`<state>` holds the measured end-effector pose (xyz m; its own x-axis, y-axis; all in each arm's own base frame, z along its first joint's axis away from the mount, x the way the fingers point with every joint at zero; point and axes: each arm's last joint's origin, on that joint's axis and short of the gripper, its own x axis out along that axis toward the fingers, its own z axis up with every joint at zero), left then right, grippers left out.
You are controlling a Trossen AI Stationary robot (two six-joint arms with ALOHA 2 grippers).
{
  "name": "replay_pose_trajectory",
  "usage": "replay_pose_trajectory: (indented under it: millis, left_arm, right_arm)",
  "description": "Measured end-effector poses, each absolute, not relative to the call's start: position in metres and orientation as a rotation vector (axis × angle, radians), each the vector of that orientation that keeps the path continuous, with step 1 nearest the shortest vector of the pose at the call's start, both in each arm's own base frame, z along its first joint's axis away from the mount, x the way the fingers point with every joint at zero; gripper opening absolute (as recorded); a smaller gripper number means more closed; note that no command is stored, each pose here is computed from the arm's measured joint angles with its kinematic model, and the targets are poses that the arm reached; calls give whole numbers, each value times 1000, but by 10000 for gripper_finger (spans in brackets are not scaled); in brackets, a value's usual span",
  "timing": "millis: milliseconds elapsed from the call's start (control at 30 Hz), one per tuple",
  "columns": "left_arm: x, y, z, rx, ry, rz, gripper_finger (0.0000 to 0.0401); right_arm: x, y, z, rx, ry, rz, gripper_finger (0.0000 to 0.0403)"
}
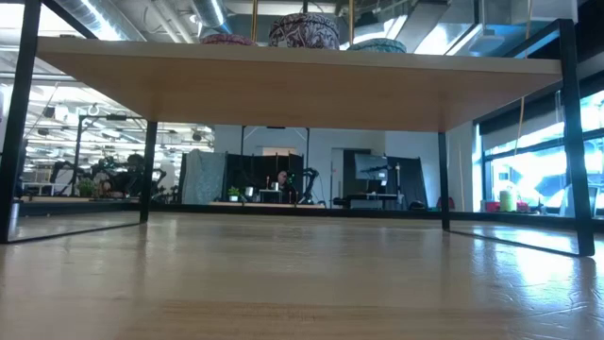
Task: Pick & Place candle stick holders
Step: Adjust the shelf
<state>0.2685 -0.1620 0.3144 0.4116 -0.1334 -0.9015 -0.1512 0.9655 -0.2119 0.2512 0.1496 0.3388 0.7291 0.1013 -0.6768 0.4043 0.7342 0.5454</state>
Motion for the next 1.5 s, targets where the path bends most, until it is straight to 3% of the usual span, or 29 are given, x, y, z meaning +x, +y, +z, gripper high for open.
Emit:
replay_pose_trajectory:
  millis: [367,767,1500]
  left_arm:
    - [242,-191,274,-319,1252,51,2]
    - [234,-187,265,-200,1247,223,2]
    - [249,-174,256,-107,1292,216,2]
  right_arm:
    - [246,147,346,741,728,-161,0]
    - [246,147,346,731,728,-156,0]
    - [246,148,346,717,727,-149,0]
